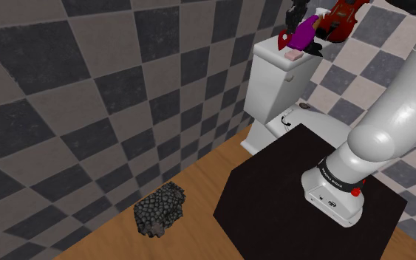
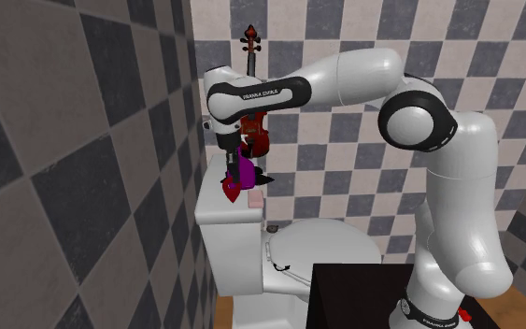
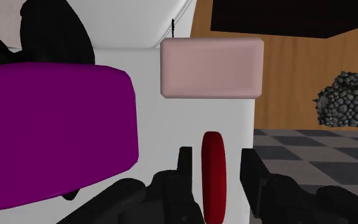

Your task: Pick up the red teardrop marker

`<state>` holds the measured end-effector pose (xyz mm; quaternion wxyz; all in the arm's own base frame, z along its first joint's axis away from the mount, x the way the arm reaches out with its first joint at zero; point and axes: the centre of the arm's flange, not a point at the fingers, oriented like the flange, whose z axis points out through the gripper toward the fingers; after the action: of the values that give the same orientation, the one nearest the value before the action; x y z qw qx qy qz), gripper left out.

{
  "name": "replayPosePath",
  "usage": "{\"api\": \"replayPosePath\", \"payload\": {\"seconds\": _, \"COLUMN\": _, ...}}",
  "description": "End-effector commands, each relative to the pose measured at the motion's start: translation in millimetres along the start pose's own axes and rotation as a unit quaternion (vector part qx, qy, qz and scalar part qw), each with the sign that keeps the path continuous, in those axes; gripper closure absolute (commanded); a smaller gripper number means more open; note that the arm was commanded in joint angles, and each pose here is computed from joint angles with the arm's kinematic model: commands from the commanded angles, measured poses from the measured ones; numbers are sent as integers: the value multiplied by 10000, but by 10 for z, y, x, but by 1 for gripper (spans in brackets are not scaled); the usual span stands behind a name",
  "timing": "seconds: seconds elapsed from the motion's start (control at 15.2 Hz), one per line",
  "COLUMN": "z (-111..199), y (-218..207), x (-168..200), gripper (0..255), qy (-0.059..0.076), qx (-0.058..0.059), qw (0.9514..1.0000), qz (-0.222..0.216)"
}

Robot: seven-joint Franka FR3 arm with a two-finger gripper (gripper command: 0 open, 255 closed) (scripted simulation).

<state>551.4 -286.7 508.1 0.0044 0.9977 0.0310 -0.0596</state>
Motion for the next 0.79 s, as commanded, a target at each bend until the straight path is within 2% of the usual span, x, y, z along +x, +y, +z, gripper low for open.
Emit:
{"api": "replayPosePath", "payload": {"seconds": 0.0, "z": 2, "y": 0, "x": 0, "gripper": 255, "qy": 1, "qx": 0, "qw": 10000, "qz": 0}}
{"api": "replayPosePath", "payload": {"seconds": 0.46, "z": 3, "y": -2, "x": 1, "gripper": 255, "qy": 1, "qx": 0, "qw": 10000, "qz": 0}}
{"api": "replayPosePath", "payload": {"seconds": 0.73, "z": -206, "y": -1, "x": -24, "gripper": 255, "qy": 1, "qx": 0, "qw": 10000, "qz": 0}}
